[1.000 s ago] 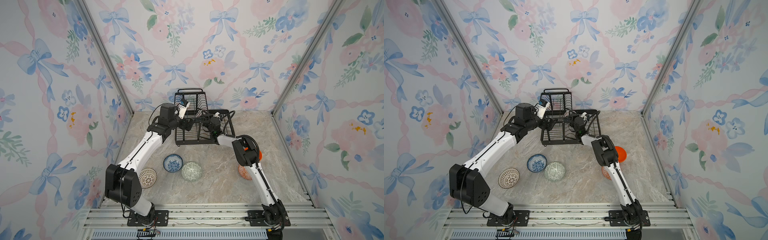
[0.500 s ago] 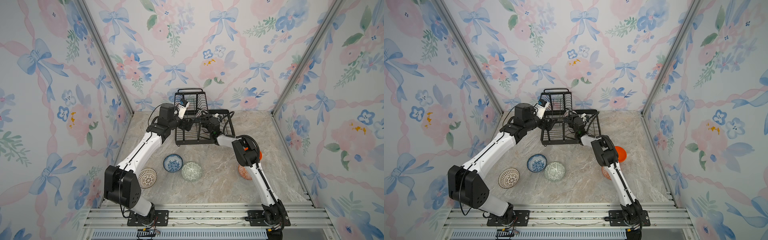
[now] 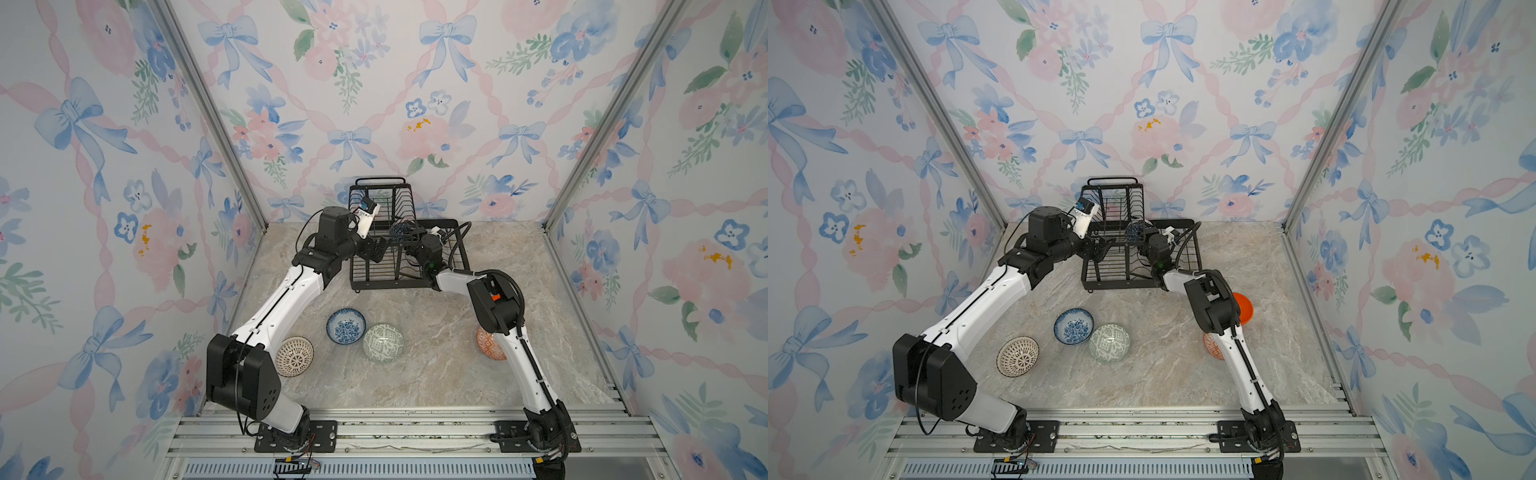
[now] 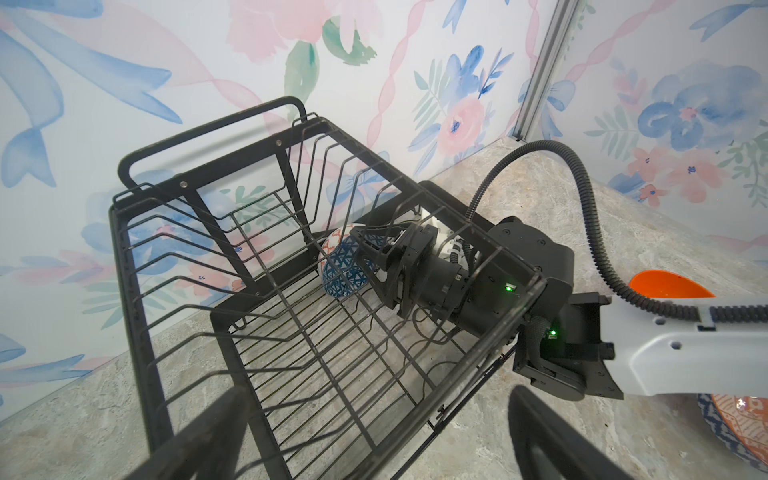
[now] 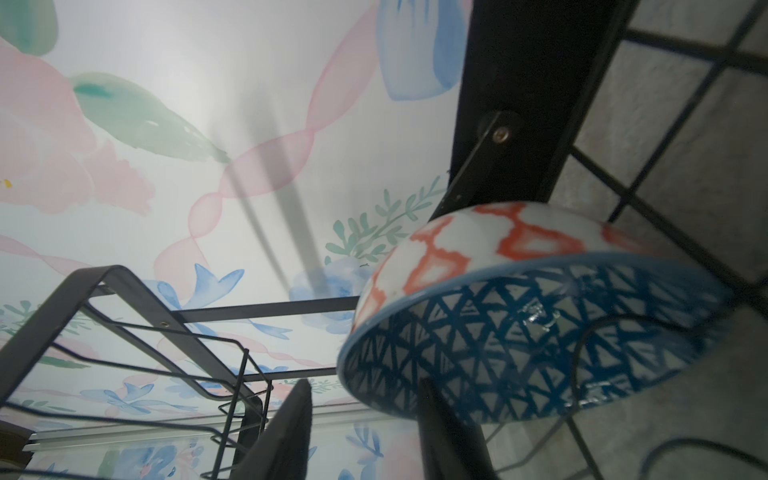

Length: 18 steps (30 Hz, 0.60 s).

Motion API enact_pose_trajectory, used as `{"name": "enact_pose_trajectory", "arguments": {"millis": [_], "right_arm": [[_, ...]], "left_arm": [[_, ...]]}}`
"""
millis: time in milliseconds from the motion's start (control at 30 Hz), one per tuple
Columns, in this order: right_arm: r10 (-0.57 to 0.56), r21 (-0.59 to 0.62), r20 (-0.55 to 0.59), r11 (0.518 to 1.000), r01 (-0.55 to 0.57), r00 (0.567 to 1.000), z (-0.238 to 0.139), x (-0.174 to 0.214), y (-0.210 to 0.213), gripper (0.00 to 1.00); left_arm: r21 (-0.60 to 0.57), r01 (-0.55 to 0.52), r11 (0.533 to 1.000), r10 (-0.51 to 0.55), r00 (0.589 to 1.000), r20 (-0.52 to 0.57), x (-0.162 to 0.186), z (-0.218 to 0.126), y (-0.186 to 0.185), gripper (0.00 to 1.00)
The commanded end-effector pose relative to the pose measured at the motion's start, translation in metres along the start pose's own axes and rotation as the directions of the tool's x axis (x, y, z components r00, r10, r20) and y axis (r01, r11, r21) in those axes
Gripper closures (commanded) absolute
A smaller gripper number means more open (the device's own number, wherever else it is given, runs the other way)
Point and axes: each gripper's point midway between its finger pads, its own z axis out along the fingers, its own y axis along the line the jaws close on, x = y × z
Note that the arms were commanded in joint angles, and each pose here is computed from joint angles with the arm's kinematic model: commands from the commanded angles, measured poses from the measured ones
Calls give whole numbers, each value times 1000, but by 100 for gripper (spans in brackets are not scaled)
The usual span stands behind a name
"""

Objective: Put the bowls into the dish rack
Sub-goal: 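Lower the blue bowl upright into a rack slot with the right gripper, then open the right gripper and lift it out of the rack while the left rises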

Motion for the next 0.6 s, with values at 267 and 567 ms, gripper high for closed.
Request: {"name": "enact_pose_trajectory", "arguments": {"millis": [267, 567], "right_arm": [[-28, -45, 15, 999, 29, 999, -21, -16, 42, 48], [-82, -43, -4, 996, 82, 997, -43, -28, 58, 44]], "left_arm": [[-25, -8, 1000, 9, 1000, 22, -6, -16, -3, 2], [-16, 68, 998, -67, 996, 58, -20, -23, -4, 2]]}}
